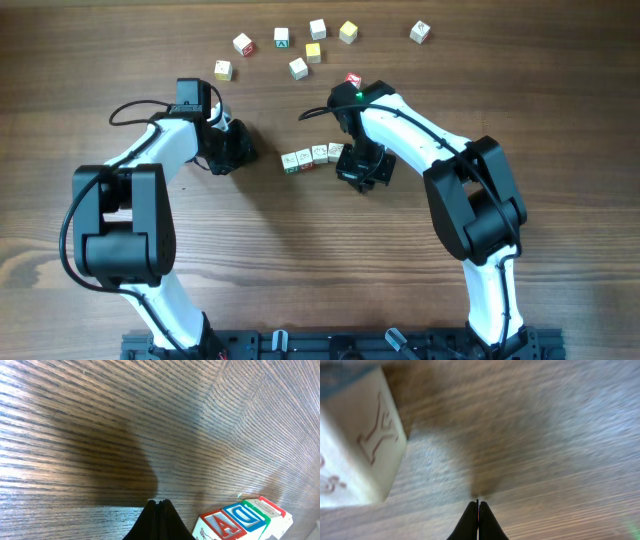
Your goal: Form a horizontal line
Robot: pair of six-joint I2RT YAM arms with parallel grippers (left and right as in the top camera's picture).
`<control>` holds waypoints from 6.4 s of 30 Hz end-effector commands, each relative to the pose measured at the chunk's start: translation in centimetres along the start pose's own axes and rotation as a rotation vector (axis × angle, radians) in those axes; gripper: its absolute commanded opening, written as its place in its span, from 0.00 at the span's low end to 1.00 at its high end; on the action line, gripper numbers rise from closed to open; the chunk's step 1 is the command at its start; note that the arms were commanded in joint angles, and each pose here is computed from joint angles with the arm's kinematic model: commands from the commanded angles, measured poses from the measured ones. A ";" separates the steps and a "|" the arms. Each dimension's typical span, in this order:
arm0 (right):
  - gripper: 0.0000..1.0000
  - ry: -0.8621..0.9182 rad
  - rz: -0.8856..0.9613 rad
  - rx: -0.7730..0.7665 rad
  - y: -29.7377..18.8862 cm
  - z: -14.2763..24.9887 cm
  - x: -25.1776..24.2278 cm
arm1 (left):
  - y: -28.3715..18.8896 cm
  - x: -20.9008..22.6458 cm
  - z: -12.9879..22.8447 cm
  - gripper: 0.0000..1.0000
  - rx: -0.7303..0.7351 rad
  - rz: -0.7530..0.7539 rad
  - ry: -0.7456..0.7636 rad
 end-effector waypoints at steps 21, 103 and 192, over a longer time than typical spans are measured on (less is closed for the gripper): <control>0.04 0.019 -0.055 -0.207 0.0 -4.5 0.0 | 1.0 0.8 4.4 0.04 0.186 -0.142 0.015; 0.04 -0.446 -0.097 -0.435 -1.2 -7.5 2.2 | 2.3 -3.1 0.6 0.10 -0.155 -0.086 0.221; 0.04 -0.336 -0.509 -0.432 -2.4 -8.1 7.5 | -1.3 4.0 -3.7 0.04 -0.245 -0.233 -0.012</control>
Point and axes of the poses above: each gripper's point midway between its finger pads, its own y axis out along the fingers, its own x axis along the line the jaws close on, z = x × y, the point moved 8 cm from there along -y, back along the fingers, and after that the axes turned 5 degrees about -y, right-handed, at the moved point
